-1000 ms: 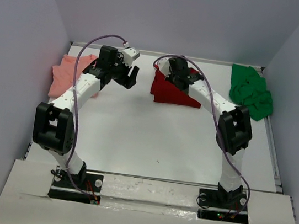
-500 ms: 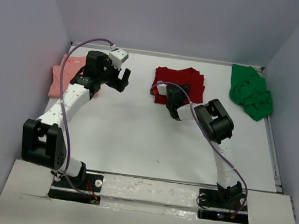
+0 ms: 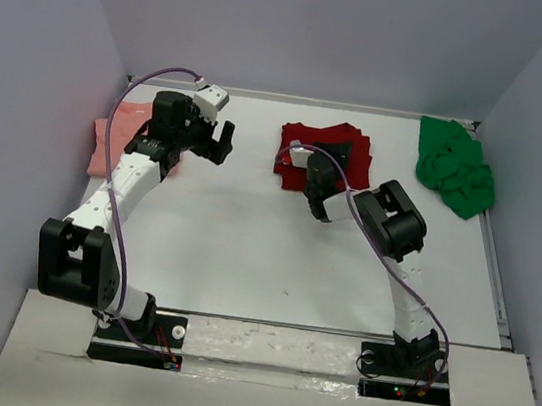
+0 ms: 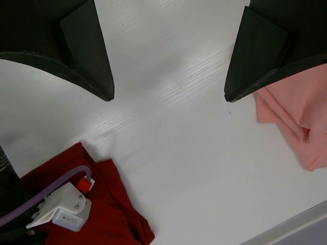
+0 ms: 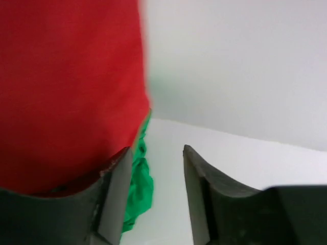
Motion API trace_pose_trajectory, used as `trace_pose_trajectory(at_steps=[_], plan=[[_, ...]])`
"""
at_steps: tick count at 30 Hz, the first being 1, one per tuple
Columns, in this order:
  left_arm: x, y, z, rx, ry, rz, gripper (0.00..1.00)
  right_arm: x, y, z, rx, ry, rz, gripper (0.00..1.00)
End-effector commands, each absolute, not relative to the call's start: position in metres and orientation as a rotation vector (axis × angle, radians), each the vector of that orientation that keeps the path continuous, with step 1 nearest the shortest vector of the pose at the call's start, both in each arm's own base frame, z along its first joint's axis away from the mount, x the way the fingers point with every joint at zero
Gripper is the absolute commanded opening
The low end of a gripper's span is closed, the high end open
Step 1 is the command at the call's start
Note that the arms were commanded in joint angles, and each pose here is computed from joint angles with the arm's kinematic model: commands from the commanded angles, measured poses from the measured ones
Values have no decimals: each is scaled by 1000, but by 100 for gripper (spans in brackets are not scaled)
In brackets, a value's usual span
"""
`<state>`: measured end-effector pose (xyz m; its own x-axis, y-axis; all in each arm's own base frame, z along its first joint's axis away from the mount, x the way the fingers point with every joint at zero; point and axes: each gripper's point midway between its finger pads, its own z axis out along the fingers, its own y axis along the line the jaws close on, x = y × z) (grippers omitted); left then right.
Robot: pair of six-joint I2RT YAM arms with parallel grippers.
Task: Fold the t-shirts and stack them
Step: Fold the tshirt
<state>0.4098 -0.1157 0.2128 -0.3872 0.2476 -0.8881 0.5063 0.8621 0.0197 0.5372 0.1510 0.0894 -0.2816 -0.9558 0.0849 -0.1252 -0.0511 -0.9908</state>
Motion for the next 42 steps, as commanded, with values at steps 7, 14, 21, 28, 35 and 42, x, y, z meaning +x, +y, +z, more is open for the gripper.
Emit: trace_pose_trajectory(at_steps=[7,14,21,28,35,42], plan=[[428,-107,238,430,1940,-338,99,539,156,298,-675,1433,-1203,65],[428,-114,232,394,1961,-518,99,493,190,252,-881,1898,-560,65],[447,-98,208,253,2042,-480,99,429,226,190,-1132,2166,-113,68],[452,-92,201,230,2063,-444,99,414,235,145,-1221,2286,-16,71],[449,-92,203,236,2053,-437,99,432,256,144,-1255,2287,39,81],[447,-93,201,241,2055,-446,99,443,276,133,-1278,2274,88,82]])
